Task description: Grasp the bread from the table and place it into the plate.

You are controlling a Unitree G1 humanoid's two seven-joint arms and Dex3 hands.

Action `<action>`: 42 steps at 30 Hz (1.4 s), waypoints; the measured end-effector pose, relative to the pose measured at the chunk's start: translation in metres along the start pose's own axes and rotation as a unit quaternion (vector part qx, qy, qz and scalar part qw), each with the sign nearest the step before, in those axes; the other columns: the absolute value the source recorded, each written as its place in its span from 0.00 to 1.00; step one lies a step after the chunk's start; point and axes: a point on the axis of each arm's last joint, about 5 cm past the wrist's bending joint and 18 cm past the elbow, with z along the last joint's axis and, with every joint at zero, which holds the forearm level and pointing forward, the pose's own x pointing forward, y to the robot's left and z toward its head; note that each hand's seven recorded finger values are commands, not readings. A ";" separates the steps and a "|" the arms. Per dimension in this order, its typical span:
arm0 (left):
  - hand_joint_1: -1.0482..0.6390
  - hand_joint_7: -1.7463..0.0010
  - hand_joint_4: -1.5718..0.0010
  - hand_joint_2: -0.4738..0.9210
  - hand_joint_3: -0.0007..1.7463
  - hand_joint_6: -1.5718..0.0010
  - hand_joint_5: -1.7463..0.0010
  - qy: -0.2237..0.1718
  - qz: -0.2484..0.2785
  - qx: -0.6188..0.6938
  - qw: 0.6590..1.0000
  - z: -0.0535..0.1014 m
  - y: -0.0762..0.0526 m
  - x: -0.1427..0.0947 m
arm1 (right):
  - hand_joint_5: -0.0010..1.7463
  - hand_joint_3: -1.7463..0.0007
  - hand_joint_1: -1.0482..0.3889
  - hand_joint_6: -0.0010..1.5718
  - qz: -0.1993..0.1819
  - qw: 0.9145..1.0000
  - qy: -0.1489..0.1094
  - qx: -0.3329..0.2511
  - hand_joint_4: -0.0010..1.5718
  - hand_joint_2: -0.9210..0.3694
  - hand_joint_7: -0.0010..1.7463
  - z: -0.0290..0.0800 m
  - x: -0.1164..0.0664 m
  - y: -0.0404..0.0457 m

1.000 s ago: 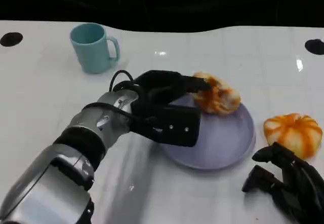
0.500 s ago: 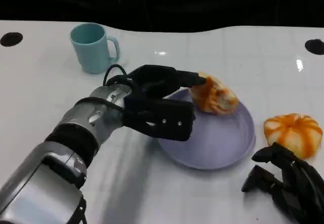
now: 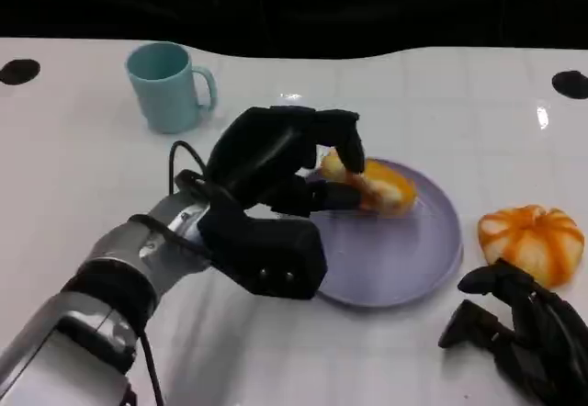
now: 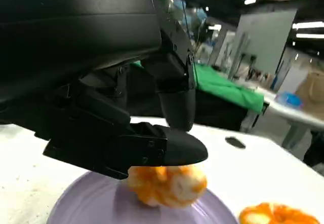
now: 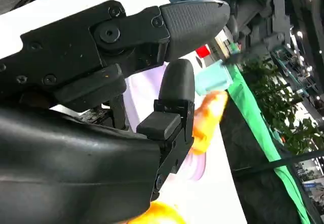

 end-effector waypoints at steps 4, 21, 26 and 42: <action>0.26 0.00 0.47 1.00 0.21 0.60 0.00 -0.008 0.044 -0.071 0.996 -0.001 0.003 -0.008 | 0.86 0.88 0.36 0.39 0.001 1.000 0.001 0.002 0.43 0.00 0.68 0.000 0.001 0.0009; 0.28 0.01 0.52 1.00 0.16 0.64 0.00 0.020 0.090 -0.479 0.873 -0.003 0.012 -0.089 | 0.87 0.87 0.36 0.39 -0.009 1.000 0.006 0.003 0.42 0.00 0.68 0.001 0.000 0.0024; 0.24 0.02 0.53 1.00 0.18 0.67 0.00 0.053 0.095 -0.601 0.792 0.006 0.005 -0.116 | 0.87 0.88 0.36 0.39 -0.010 1.000 0.006 0.003 0.42 0.00 0.68 0.000 -0.001 0.0023; 0.28 0.12 0.49 1.00 0.24 0.58 0.00 0.088 0.113 -0.767 0.625 0.015 -0.016 -0.148 | 0.86 0.87 0.36 0.39 -0.009 1.000 0.006 0.000 0.43 0.00 0.67 0.000 -0.002 0.0024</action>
